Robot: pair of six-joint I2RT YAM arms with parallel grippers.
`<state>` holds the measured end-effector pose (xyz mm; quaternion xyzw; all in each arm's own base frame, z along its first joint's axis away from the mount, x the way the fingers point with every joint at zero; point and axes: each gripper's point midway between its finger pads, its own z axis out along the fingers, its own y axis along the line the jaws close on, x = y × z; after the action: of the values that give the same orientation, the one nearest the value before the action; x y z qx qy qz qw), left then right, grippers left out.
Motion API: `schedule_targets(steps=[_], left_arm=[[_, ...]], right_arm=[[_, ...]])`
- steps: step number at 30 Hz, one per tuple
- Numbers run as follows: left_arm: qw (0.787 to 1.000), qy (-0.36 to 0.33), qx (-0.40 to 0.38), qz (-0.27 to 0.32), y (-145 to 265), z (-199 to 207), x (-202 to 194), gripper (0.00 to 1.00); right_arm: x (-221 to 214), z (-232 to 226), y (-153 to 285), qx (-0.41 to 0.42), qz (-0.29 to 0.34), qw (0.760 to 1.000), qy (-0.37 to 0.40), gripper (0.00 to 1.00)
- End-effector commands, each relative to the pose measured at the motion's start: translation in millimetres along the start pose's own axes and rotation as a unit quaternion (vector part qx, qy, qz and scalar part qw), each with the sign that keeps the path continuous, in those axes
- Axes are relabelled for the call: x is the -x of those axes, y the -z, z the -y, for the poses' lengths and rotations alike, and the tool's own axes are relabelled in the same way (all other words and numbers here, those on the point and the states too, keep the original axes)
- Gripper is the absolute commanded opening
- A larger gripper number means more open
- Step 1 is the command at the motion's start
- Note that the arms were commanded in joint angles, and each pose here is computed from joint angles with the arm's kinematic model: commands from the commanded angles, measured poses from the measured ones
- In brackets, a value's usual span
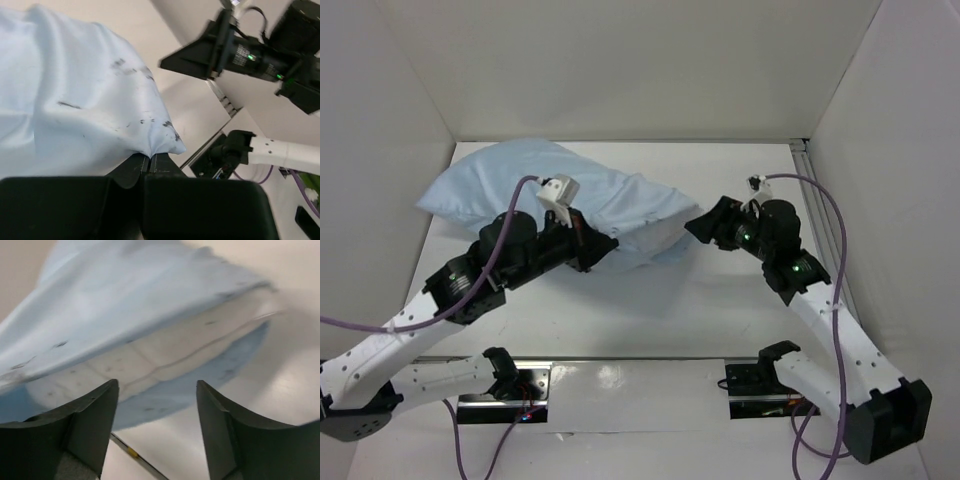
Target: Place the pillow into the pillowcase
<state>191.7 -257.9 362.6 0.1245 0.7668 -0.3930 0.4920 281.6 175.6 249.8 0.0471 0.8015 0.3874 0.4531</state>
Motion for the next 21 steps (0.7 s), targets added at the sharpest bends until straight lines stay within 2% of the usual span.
schedule_targets(steps=[1,4,6,8,15,16,17,21], left_arm=[[0.996,0.049,0.075,0.03,18.3,-33.0,-0.1,0.0],[0.993,0.066,0.096,0.035,32.2,-43.7,-5.0,0.0],[0.991,0.073,0.1,0.05,37.9,-45.6,1.1,0.0],[0.992,0.069,0.093,0.06,41.9,-40.7,10.6,0.0],[0.992,0.051,0.105,0.051,36.0,-39.7,17.8,0.0],[0.992,0.051,0.105,0.051,34.3,-38.5,19.7,0.0],[0.991,0.051,0.109,0.053,34.4,-39.9,20.6,0.0],[0.992,0.047,0.108,0.055,33.5,-37.7,25.0,0.0]], right_arm=[[-36.5,52.5,16.7,-0.105,-0.028,0.994,-0.033,0.68],[-46.5,80.1,14.5,-0.147,-0.011,0.987,-0.057,0.5],[-69.9,88.7,3.4,-0.141,-0.054,0.986,-0.069,0.43],[-76.4,88.6,-6.1,-0.123,-0.063,0.987,-0.076,0.43],[-118.3,96.0,-13.4,-0.084,-0.083,0.989,-0.091,0.6],[-137.9,98.2,-12.0,-0.069,-0.107,0.986,-0.105,0.61],[-131.1,89.7,-17.6,-0.038,-0.089,0.99,-0.102,0.61],[-126.8,83.0,-29.0,-0.002,-0.068,0.99,-0.122,0.64]])
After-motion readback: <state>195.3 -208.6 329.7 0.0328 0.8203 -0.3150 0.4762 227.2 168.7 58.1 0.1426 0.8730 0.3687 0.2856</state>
